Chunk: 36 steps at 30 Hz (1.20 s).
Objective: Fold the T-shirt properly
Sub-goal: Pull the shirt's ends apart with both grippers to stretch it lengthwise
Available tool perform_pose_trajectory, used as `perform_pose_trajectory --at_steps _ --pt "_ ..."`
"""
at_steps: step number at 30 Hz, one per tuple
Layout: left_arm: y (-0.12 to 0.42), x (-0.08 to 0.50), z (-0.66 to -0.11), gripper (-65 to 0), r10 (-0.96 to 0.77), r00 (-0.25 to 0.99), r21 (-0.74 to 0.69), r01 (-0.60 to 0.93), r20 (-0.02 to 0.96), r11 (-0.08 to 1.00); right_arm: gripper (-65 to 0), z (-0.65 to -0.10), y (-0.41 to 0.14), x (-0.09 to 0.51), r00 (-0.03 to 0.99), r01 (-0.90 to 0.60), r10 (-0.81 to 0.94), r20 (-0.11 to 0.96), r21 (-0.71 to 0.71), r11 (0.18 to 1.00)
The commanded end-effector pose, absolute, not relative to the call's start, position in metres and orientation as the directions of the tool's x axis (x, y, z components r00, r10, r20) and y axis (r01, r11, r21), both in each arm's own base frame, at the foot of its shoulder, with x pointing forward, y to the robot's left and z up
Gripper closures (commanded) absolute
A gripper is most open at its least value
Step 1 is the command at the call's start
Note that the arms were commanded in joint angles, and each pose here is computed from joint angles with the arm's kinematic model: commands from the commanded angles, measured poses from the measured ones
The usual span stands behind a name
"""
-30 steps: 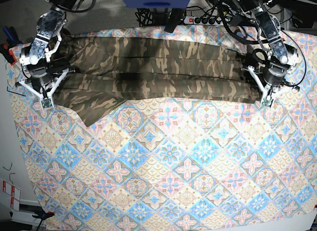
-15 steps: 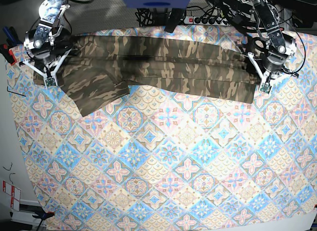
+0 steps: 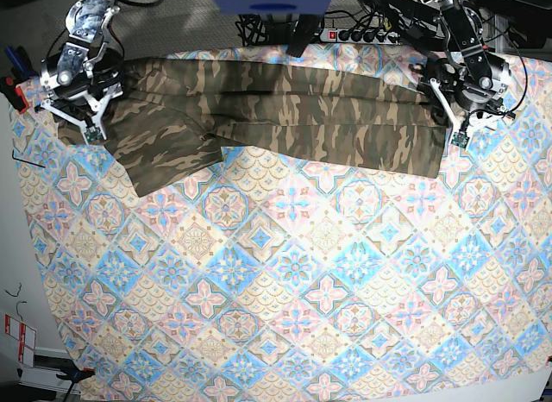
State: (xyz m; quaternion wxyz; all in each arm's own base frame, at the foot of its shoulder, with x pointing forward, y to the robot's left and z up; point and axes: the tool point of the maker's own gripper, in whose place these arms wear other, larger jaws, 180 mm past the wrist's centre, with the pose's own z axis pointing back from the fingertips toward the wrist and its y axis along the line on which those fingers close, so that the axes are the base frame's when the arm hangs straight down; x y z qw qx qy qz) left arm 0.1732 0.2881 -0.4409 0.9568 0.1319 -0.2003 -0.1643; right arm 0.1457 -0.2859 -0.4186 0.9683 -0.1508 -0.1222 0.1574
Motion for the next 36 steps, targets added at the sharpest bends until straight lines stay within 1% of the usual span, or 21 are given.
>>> perform_pose_trajectory --at_steps 1,4,8,12,14,20,22,25,27,29,32,36 --pt "0.294 0.181 -0.431 -39.6 -0.375 0.853 0.345 0.250 0.364 0.905 -38.3 -0.408 -0.299 0.149 0.921 -0.245 0.335 0.200 -0.371 0.896" --pt "0.293 0.187 -0.424 -40.3 -0.381 0.842 0.358 0.245 0.381 0.901 -38.6 -0.398 -0.306 0.154 0.920 -0.215 0.321 0.226 -0.395 0.893" --pt "0.283 0.203 -0.401 -40.4 -0.390 0.806 0.385 0.220 0.445 0.896 -38.6 -0.382 -0.308 0.166 0.901 -0.196 0.334 0.275 -0.429 0.882" --pt "0.274 0.213 -0.382 -40.4 -0.394 0.775 0.404 0.196 0.495 0.893 -38.6 -0.378 -0.307 0.172 0.886 -0.190 0.344 0.312 -0.433 0.881" --pt "0.271 0.217 -0.376 -40.4 -0.391 0.765 0.406 0.186 0.511 0.895 -38.6 -0.378 -0.307 0.173 0.885 -0.190 0.344 0.313 -0.433 0.881" --pt "0.271 0.218 -0.375 -40.4 -0.392 0.765 0.408 0.185 0.511 0.894 -38.5 -0.379 -0.311 0.167 0.893 -0.186 0.336 0.298 -0.436 0.880" --pt "0.272 0.219 -0.375 -40.4 -0.393 0.764 0.410 0.184 0.512 0.893 -38.5 -0.382 -0.317 0.152 0.911 -0.146 0.290 0.293 -0.429 0.892" --pt "0.271 0.224 -0.372 -40.4 -0.393 0.757 0.413 0.178 0.522 0.893 -38.5 -0.383 -0.334 0.124 0.942 -0.016 0.155 0.297 -0.423 0.906" --pt "0.271 0.226 -0.371 -40.4 -0.391 0.756 0.412 0.176 0.526 0.894 -38.5 -0.375 -0.351 0.120 0.938 0.091 0.069 0.339 -0.434 0.896" --pt "0.271 0.226 -0.371 -40.4 -0.391 0.755 0.412 0.175 0.527 0.894 -38.5 -0.369 -0.361 0.117 0.933 0.142 0.029 0.358 -0.443 0.885" --pt "0.271 0.231 -0.368 -40.4 -0.391 0.748 0.414 0.170 0.536 0.894 -38.5 -0.365 -0.364 0.123 0.930 0.133 0.048 0.365 -0.454 0.881" --pt "0.271 0.239 -0.363 -40.4 -0.390 0.739 0.418 0.161 0.549 0.894 -38.5 -0.364 -0.357 0.138 0.925 0.081 0.104 0.366 -0.456 0.886"
